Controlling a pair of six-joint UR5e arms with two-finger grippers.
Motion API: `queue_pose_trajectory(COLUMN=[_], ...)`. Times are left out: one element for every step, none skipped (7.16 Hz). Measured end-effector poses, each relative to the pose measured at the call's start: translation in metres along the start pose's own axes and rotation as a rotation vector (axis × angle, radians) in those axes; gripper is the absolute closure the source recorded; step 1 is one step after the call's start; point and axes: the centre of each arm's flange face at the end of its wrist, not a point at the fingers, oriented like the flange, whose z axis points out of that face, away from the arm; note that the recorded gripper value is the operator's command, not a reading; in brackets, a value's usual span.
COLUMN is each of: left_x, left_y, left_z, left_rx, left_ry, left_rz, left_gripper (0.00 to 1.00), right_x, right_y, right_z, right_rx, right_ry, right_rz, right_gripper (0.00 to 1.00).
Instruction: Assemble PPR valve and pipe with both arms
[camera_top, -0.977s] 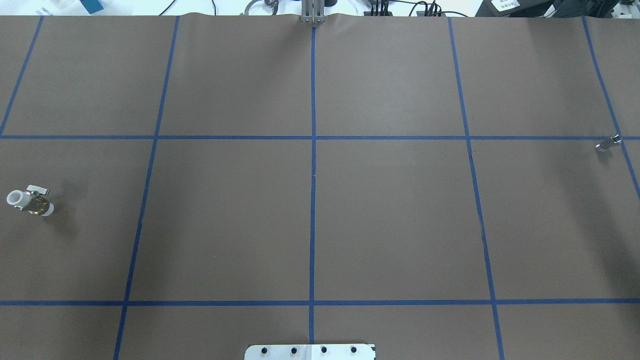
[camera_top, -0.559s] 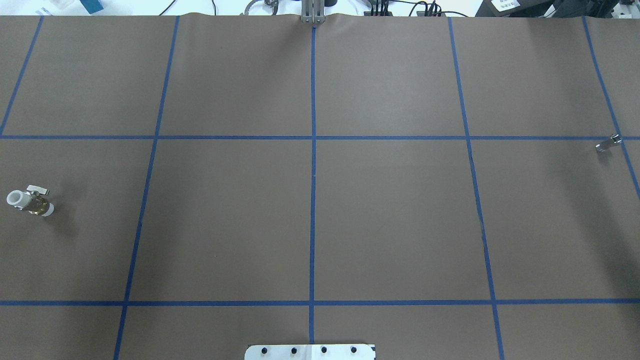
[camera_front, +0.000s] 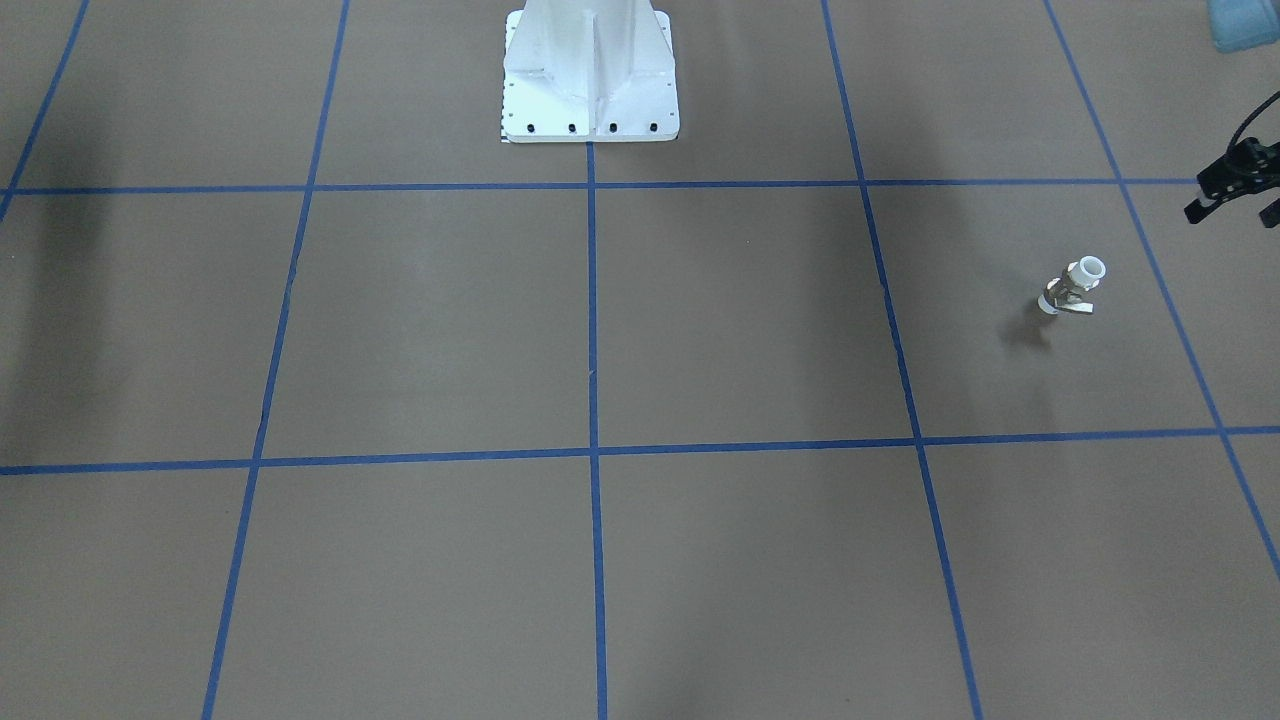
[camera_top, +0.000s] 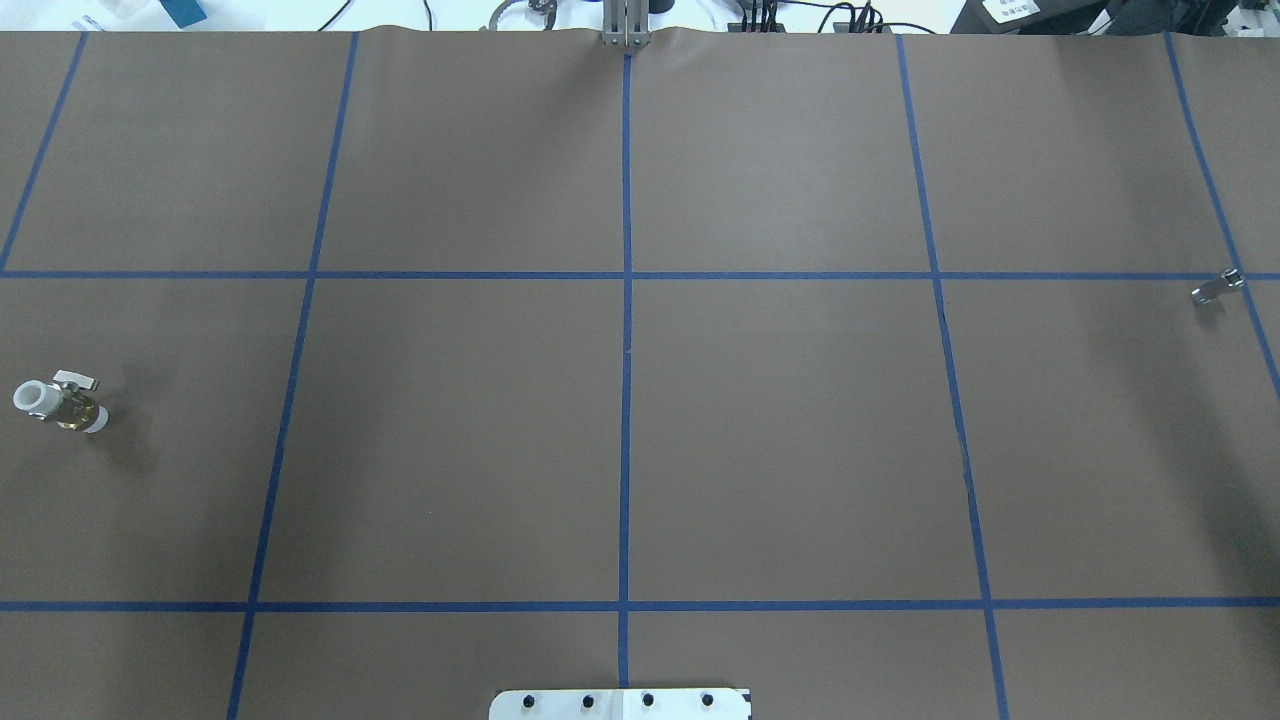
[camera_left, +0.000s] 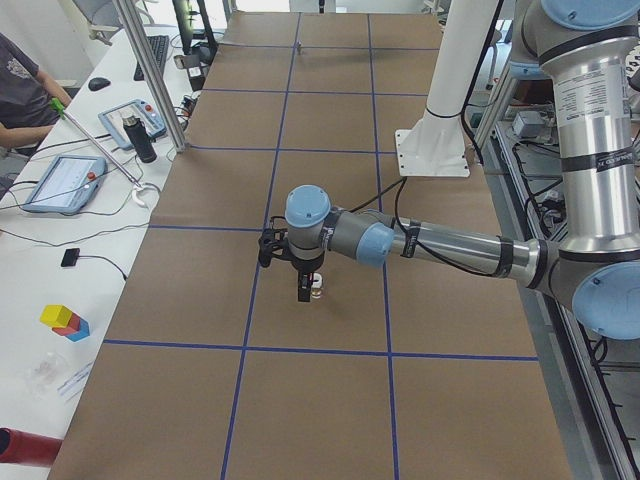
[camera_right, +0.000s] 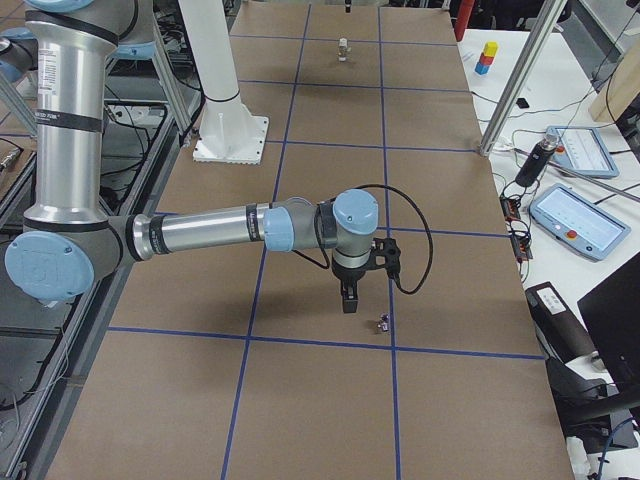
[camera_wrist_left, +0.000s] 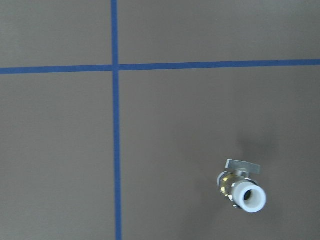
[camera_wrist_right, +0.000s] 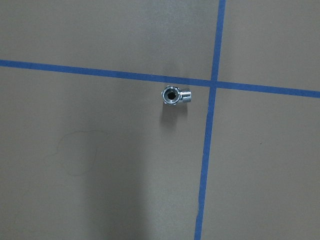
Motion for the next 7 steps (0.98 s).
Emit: queue_pose_trajectory(left_x=[0.023, 0.036, 0.039, 0.042, 0.047, 0.051, 0.055], left_y=[0.003, 0.006, 0.008, 0.010, 0.011, 0.012, 0.012], left_z=[0.022, 0.039, 0.052, 0.063, 0.072, 0.078, 0.083], left_rx=[-0.003, -0.011, -0.023, -0.039, -0.054, -0.063, -0.072], left_ry=[-0.018, -0.041, -0.058, -0.066, -0.070, -0.072, -0.072], left_rz=[-0.013, -0.013, -0.013, -0.007, 0.004, 0.010, 0.011], left_gripper=[0.01, 0.01, 0.01, 0.01, 0.01, 0.02, 0.02], right_x=[-0.002, -0.003, -0.005, -0.006, -0.007, -0.008, -0.008], right_y=[-0.001, -0.001, -0.002, -0.002, -0.002, -0.002, -0.003], right_z=[0.001, 0.002, 0.002, 0.002, 0.003, 0.003, 0.003], right_rx=[-0.002, -0.002, -0.002, -0.003, -0.004, -0.004, -0.004], right_ry=[-0.003, -0.006, -0.010, -0.014, -0.016, -0.017, -0.017], right_rz=[-0.004, -0.007, -0.010, -0.013, -0.014, -0.016, -0.016], right_gripper=[0.00, 0.00, 0.00, 0.00, 0.00, 0.00, 0.00])
